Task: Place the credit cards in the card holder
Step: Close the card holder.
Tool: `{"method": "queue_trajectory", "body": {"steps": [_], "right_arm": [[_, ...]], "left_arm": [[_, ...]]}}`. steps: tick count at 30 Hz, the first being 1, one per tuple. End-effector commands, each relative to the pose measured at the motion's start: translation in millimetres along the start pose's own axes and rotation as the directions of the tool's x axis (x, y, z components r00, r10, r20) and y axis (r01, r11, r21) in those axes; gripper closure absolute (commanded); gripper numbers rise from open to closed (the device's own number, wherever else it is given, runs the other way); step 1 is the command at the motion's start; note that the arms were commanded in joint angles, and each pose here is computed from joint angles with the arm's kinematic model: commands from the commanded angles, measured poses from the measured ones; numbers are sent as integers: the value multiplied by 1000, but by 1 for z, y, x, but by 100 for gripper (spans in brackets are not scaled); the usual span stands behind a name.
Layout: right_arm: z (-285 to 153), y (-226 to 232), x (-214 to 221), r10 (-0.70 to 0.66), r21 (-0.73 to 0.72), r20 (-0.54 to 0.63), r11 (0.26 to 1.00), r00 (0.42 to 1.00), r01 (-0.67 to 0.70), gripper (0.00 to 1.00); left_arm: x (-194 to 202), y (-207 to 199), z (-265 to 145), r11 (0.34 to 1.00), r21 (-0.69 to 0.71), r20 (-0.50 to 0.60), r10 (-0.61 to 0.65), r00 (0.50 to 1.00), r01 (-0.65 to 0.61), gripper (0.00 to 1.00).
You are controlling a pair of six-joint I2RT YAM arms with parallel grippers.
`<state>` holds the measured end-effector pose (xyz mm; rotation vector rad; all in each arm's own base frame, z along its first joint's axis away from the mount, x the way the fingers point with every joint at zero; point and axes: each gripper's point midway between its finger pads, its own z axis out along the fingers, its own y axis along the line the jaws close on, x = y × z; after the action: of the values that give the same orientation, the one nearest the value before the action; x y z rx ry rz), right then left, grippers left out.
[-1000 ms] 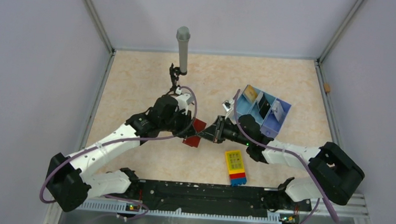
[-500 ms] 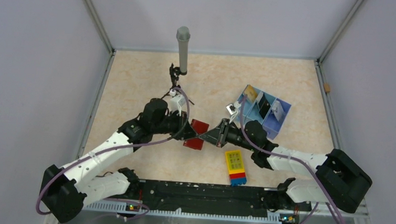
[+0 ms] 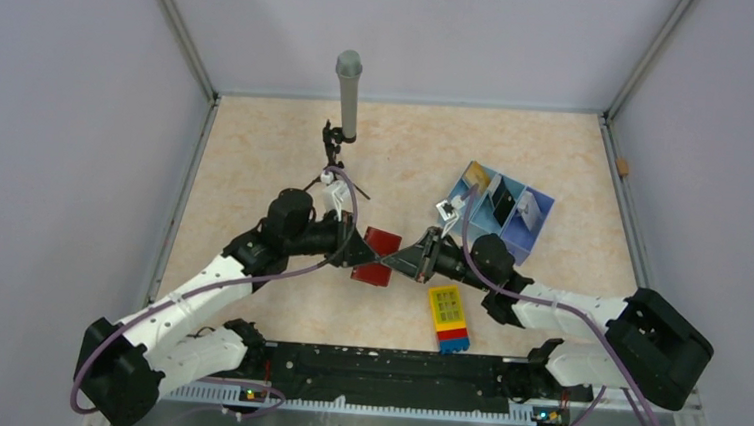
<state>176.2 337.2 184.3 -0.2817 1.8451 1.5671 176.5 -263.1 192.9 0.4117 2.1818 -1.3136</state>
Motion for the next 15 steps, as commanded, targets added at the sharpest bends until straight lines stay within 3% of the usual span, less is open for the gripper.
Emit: {"method": "queue_trajectory", "body": {"steps": [1, 15], "right_arm": [[-4, -55, 18, 20, 206, -8, 978, 1000, -18, 100], [-3, -54, 12, 55, 136, 19, 989, 998, -57, 100]], "left_arm": [[-9, -121, -44, 845, 499, 43, 198, 979, -193, 100], [-1, -152, -73, 748, 631, 33, 240, 970, -206, 100]]}}
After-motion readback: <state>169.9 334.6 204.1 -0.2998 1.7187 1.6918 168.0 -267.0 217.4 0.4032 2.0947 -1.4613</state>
